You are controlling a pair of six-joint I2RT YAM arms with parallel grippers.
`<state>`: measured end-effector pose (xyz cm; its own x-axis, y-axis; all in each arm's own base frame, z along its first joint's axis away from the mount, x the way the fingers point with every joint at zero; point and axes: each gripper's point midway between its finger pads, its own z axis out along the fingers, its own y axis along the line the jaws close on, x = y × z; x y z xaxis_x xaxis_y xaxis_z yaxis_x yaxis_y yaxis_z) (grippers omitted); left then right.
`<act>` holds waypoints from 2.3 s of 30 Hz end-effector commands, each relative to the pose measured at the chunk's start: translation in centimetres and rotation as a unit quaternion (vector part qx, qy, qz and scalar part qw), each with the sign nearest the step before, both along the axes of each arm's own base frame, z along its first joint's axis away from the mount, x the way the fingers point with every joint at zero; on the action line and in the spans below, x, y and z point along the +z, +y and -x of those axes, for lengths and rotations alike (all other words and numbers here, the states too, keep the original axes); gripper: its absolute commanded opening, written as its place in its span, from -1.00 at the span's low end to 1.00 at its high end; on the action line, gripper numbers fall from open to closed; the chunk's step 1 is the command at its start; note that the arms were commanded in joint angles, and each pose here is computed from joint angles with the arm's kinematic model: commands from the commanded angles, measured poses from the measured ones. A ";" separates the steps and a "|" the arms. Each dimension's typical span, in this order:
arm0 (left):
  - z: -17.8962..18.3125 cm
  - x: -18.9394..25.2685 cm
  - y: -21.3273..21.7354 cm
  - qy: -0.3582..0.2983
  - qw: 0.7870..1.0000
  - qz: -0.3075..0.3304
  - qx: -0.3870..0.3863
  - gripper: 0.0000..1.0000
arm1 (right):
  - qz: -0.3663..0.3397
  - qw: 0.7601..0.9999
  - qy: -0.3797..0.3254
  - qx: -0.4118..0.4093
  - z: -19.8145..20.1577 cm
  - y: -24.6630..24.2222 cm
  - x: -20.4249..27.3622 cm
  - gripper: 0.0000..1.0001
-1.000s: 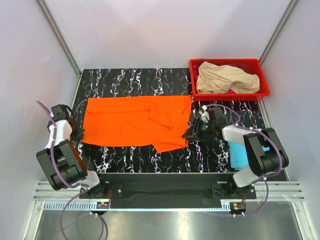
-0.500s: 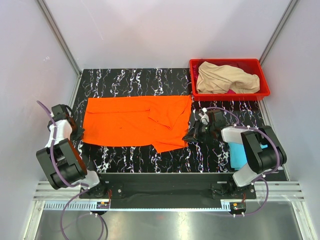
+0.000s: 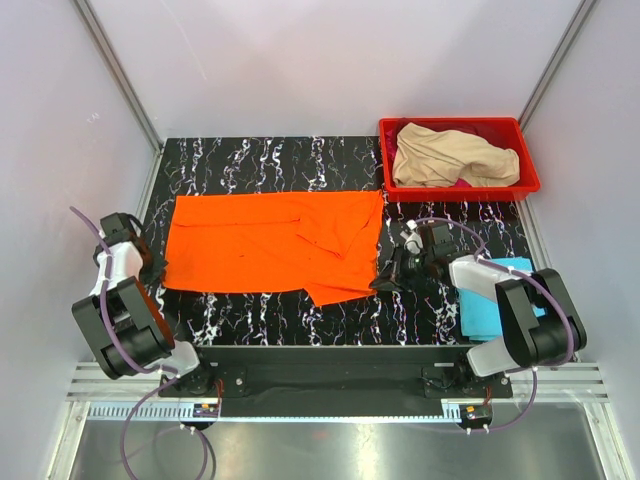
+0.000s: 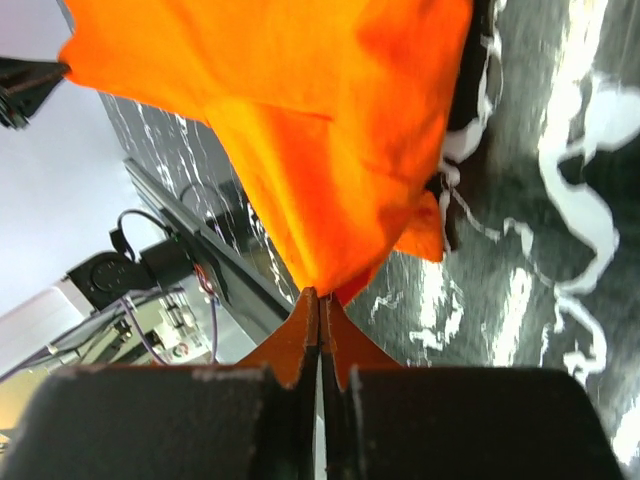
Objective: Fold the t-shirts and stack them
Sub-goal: Fold the tshirt
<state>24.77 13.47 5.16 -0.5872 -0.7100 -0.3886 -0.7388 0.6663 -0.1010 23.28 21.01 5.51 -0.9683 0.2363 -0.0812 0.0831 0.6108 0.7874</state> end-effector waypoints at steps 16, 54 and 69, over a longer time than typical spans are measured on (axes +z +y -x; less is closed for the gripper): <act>-7.5 4.2 1.9 -0.045 0.997 -0.024 -0.053 -1.00 | 0.020 0.999 -0.014 0.039 -5.5 0.4 5.2 -1.00; -16.5 2.2 2.7 0.000 0.996 -0.035 -0.083 -1.00 | 0.024 0.999 0.039 0.021 -15.4 -0.2 4.0 -1.00; -17.6 1.3 2.5 0.000 0.996 -0.021 -0.083 -0.99 | 0.038 0.998 0.050 0.020 -17.3 -0.6 1.9 -0.97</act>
